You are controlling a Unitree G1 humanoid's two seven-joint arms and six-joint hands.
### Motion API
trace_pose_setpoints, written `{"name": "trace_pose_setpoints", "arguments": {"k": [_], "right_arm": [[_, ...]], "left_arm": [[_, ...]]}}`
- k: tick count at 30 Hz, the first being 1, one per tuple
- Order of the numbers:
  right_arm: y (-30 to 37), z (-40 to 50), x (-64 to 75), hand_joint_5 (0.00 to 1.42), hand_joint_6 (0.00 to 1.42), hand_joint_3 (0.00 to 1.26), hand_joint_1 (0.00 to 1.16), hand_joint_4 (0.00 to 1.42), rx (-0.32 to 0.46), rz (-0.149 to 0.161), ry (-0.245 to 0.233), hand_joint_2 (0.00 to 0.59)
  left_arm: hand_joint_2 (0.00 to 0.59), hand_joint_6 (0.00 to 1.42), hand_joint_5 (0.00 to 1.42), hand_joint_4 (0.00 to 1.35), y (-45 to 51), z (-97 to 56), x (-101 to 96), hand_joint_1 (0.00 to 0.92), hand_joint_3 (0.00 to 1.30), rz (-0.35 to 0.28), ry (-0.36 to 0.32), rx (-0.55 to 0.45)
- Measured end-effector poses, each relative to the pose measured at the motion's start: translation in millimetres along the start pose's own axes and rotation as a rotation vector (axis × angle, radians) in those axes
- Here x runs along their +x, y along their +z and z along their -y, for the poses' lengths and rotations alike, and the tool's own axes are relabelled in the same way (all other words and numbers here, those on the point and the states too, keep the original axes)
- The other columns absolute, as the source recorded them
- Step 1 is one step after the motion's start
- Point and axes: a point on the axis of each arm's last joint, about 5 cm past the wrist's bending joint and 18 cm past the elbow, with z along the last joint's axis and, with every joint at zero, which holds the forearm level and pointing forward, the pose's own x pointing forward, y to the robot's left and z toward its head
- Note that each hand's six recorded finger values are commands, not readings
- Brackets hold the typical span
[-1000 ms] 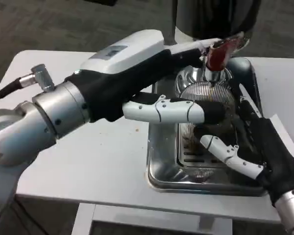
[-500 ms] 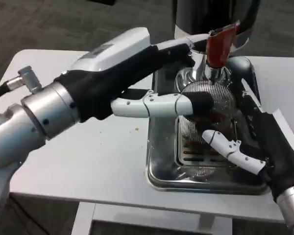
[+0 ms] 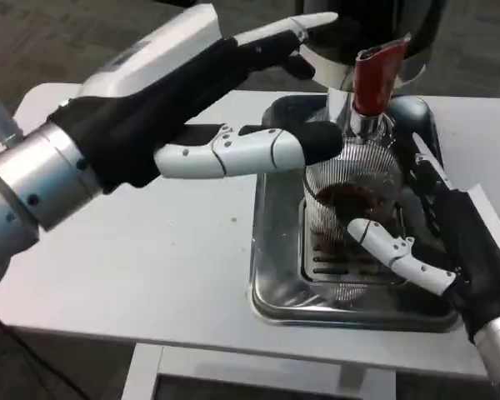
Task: Grasp the cup under the faucet to collect the drink, then remove the cup.
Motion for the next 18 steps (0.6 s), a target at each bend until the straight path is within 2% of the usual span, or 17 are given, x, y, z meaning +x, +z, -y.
{"name": "trace_pose_setpoints", "arguments": {"k": [6,12,18], "right_arm": [[0.6,1.4,-1.2,0.1,0.19,0.02,0.56,0.03,0.009,0.004,-0.005,0.257],[0.4,2.1,-2.3,0.11,0.2,0.02,0.56,0.03,0.022,0.003,-0.005,0.258],[0.8,4.1,-2.8,0.11,0.2,0.02,0.56,0.03,0.024,0.007,-0.011,0.258]], "left_arm": [[0.081,0.22,0.27,0.17,3.0,4.0,-21.1,0.011,0.16,-0.039,0.015,-0.019],[0.081,0.22,0.29,0.18,1.5,6.8,-45.1,0.012,0.17,-0.13,0.027,-0.022],[0.081,0.23,0.3,0.18,-3.9,16.0,-70.8,0.012,0.17,-0.25,0.02,-0.055]]}}
